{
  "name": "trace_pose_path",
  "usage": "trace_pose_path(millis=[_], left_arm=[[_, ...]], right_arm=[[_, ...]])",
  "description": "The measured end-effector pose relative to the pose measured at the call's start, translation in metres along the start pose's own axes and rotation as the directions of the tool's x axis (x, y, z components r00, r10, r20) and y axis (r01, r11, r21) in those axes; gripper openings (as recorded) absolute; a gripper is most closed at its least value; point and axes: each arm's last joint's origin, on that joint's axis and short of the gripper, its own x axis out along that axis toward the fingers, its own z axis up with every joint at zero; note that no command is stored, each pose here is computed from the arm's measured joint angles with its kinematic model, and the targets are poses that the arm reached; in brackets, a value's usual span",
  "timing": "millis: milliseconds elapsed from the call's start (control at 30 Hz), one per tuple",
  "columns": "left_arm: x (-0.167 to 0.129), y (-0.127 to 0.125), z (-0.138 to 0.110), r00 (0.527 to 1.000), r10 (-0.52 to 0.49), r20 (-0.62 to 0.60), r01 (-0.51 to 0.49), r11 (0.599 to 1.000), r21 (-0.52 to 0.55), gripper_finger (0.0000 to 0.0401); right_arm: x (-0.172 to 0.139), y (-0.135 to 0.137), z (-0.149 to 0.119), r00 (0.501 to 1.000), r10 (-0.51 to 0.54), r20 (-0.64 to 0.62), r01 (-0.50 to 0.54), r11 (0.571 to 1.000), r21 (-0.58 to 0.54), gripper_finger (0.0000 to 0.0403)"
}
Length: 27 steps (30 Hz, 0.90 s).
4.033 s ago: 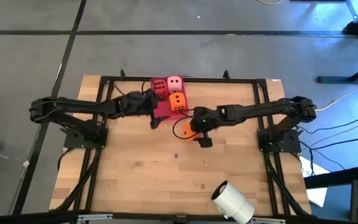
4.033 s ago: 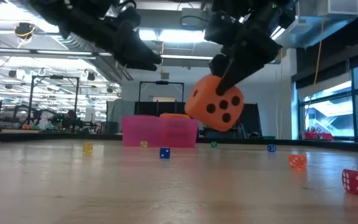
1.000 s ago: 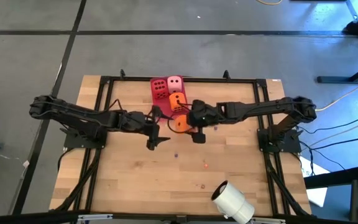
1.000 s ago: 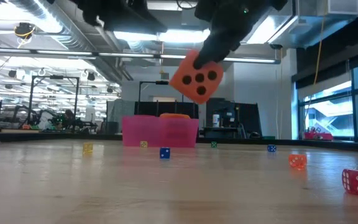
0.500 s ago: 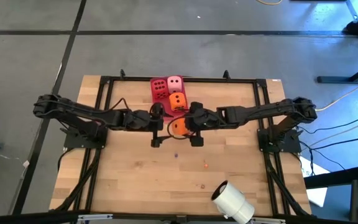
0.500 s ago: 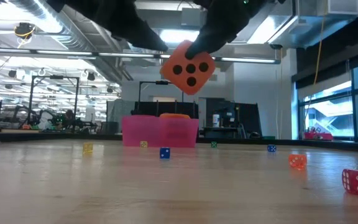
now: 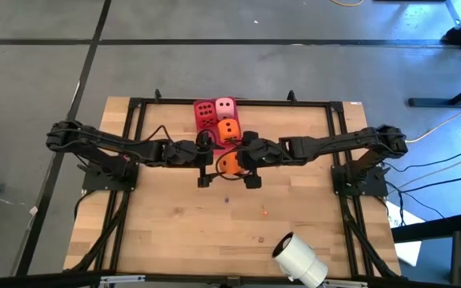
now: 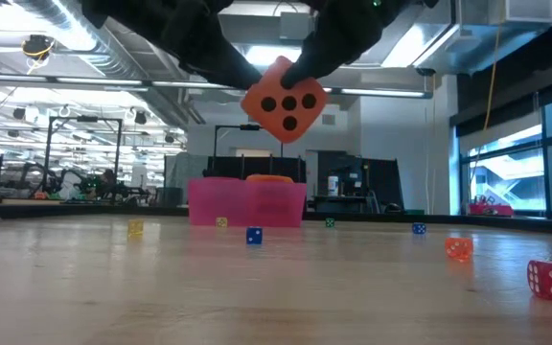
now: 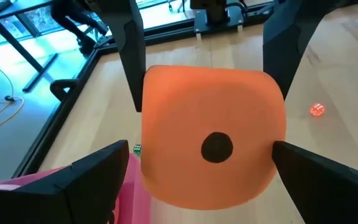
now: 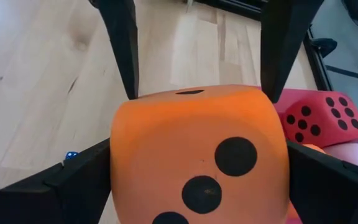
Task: Pick & Place Dice
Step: Put the big orange dice into the red bin
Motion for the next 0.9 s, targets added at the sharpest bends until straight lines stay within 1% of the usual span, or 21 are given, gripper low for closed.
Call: trace_pose_path(millis=[233, 367, 433, 567, 700, 800, 900], left_arm=[[-0.0023, 0.0008, 0.0023, 1.000, -0.001, 0.019, 0.002, 0.998, -0.058, 0.0400], [-0.0027, 0.0000, 0.0037, 0.999, -0.036, 0.036, 0.039, 0.996, -0.084, 0.0400], [-0.0027, -0.0003, 0.0040, 0.998, -0.049, 0.040, 0.052, 0.996, -0.070, 0.0400], [-0.0027, -0.0005, 0.0037, 0.998, -0.051, 0.037, 0.051, 0.999, 0.007, 0.0400], [-0.0027, -0.0007, 0.0031, 0.998, -0.055, 0.031, 0.053, 0.997, 0.052, 0.0400], [-0.0027, -0.0007, 0.0034, 0.998, -0.055, 0.035, 0.053, 0.997, 0.064, 0.0400], [-0.0027, -0.0006, 0.0039, 0.998, -0.054, 0.039, 0.052, 0.998, 0.044, 0.0400]], right_arm=[[-0.0003, -0.0001, 0.0004, 1.000, -0.001, 0.004, 0.001, 1.000, -0.001, 0.0400], [-0.0003, -0.0003, 0.0013, 1.000, -0.003, 0.012, 0.003, 1.000, 0.001, 0.0400], [-0.0004, -0.0006, 0.0018, 1.000, -0.005, 0.015, 0.005, 1.000, 0.002, 0.0400], [-0.0005, -0.0007, 0.0018, 1.000, -0.007, 0.014, 0.007, 1.000, 0.003, 0.0400], [-0.0005, -0.0006, 0.0016, 1.000, -0.006, 0.011, 0.006, 1.000, 0.002, 0.0400], [-0.0005, -0.0006, 0.0013, 1.000, -0.005, 0.009, 0.005, 1.000, 0.002, 0.0400], [-0.0005, -0.0006, 0.0012, 1.000, -0.005, 0.008, 0.005, 1.000, 0.002, 0.0400]])
